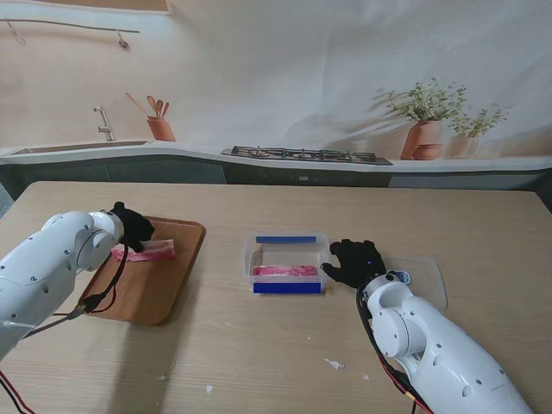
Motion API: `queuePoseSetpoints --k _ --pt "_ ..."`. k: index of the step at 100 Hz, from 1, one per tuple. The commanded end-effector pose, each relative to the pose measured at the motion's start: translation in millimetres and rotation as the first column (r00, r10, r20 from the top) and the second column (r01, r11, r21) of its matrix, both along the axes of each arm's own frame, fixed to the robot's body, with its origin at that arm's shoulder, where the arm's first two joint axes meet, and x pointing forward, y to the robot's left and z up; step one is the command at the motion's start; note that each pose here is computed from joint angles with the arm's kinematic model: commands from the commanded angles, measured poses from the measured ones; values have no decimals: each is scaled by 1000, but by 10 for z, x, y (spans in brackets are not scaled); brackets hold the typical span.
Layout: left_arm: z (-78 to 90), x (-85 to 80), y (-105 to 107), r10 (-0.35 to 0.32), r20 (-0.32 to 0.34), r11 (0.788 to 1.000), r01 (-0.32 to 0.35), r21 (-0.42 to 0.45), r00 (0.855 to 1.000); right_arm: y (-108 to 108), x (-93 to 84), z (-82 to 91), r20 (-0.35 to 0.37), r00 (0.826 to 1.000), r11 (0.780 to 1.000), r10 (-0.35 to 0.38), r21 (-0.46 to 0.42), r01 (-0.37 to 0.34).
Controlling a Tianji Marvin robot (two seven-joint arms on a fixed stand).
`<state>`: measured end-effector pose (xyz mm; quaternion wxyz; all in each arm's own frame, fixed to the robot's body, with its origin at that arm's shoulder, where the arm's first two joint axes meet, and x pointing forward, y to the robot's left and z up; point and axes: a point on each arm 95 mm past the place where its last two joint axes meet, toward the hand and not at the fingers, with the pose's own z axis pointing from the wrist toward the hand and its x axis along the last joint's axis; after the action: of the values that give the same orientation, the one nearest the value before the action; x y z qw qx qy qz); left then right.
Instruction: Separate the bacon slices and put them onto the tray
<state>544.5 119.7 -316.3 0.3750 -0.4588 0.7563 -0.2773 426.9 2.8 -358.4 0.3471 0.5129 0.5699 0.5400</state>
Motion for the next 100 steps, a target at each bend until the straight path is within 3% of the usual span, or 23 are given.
queuePoseSetpoints --k 1,26,61,83,91,100 --pt "2 25 -10 4 2 1000 -4 -10 1000 39 -62 -100 -37 999 1000 7 -2 -7" --pt "-8 70 -27 -29 48 999 30 -19 998 40 -63 -103 -37 999 1000 6 -4 -6" --pt "-54 129 -56 -65 65 998 63 31 996 38 -63 -103 -36 999 1000 3 0 -3" --pt "2 130 -54 -84 78 996 81 38 993 34 -62 -103 -36 999 1000 2 1 -2" --pt "46 115 -67 -79 92 997 78 16 993 33 -61 -101 -35 999 1000 2 3 -2" --pt "154 77 -165 -67 134 994 77 -72 989 34 -61 -100 -35 999 1000 2 5 -2"
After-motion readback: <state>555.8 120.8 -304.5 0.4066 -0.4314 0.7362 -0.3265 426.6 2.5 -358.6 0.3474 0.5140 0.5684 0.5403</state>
